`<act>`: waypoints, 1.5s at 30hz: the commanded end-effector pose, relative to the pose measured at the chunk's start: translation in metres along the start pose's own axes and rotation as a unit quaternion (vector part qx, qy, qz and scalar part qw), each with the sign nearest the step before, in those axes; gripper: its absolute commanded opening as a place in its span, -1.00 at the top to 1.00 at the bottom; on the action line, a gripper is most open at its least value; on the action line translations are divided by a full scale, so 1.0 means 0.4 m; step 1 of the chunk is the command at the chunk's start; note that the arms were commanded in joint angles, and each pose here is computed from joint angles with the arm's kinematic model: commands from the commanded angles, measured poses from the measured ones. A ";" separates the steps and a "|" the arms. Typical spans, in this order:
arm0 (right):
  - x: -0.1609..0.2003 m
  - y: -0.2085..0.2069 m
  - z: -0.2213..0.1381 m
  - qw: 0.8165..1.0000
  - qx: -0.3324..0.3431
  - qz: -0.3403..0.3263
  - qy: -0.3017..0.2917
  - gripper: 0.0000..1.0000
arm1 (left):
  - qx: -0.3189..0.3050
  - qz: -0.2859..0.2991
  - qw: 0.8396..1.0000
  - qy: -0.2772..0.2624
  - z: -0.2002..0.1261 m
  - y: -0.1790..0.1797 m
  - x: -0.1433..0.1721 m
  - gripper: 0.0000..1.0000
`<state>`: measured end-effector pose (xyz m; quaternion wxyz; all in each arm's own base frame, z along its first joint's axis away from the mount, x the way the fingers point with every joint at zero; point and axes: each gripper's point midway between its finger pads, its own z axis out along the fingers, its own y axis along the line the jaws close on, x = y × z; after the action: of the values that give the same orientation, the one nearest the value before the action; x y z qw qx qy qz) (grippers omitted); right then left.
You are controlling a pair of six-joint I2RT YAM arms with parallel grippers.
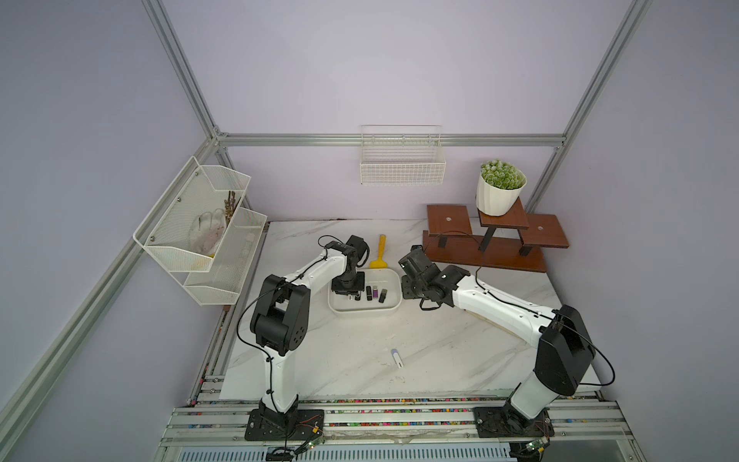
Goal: Put the usb flash drive into the storage box
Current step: Place the USB flash in the storage box, then pick up the USB flash from the center of the board.
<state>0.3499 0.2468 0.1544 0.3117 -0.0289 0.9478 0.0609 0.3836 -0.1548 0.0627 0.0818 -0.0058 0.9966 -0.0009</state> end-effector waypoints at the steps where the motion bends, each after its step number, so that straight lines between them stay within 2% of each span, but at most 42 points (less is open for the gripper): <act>1: 0.006 -0.019 -0.049 1.000 -0.006 0.026 -0.012 0.12 | -0.002 0.010 1.000 -0.013 0.009 -0.005 -0.026 1.00; 6: 0.057 -0.031 -0.040 0.999 -0.011 0.031 0.013 0.11 | -0.005 0.013 1.000 -0.001 0.041 -0.007 -0.022 0.99; 7: 0.051 -0.032 -0.062 0.999 -0.019 0.035 0.006 0.12 | -0.008 0.013 1.000 0.001 0.046 -0.005 -0.021 0.95; 10: 0.066 -0.038 -0.062 0.999 -0.019 0.035 0.012 0.12 | -0.014 0.013 1.000 0.001 0.049 0.000 -0.020 0.83; 16: 0.111 -0.024 -0.054 0.998 -0.033 0.031 0.031 0.11 | -0.015 0.011 1.000 -0.010 0.031 0.003 -0.028 0.37; 23: 0.141 -0.031 -0.047 0.998 -0.032 0.035 0.041 0.10 | -0.013 0.011 1.000 -0.023 -0.002 0.001 -0.044 0.13; 28: 0.173 0.004 -0.062 0.997 -0.047 0.011 0.053 0.08 | 0.000 0.003 0.998 -0.056 -0.087 -0.004 -0.068 0.04; 33: 0.270 0.074 -0.072 0.993 -0.074 -0.021 0.093 0.05 | 0.026 -0.001 0.993 -0.116 -0.243 -0.012 -0.112 -0.08; 37: 0.343 0.117 -0.072 0.988 -0.086 -0.039 0.125 0.04 | 0.020 -0.006 0.988 -0.155 -0.352 0.007 -0.135 -0.14; 41: 0.410 0.149 -0.057 0.982 -0.084 -0.064 0.155 0.03 | 0.006 -0.011 0.986 -0.168 -0.393 0.036 -0.131 -0.18; 45: 0.466 0.177 -0.041 0.975 -0.083 -0.092 0.185 0.02 | -0.004 -0.020 0.986 -0.164 -0.389 0.065 -0.113 -0.19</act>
<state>0.1966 0.3042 0.0756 0.1588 -0.1413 0.9708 0.1110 0.4129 -0.1462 0.2276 0.2577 -0.0216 0.9657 -0.0246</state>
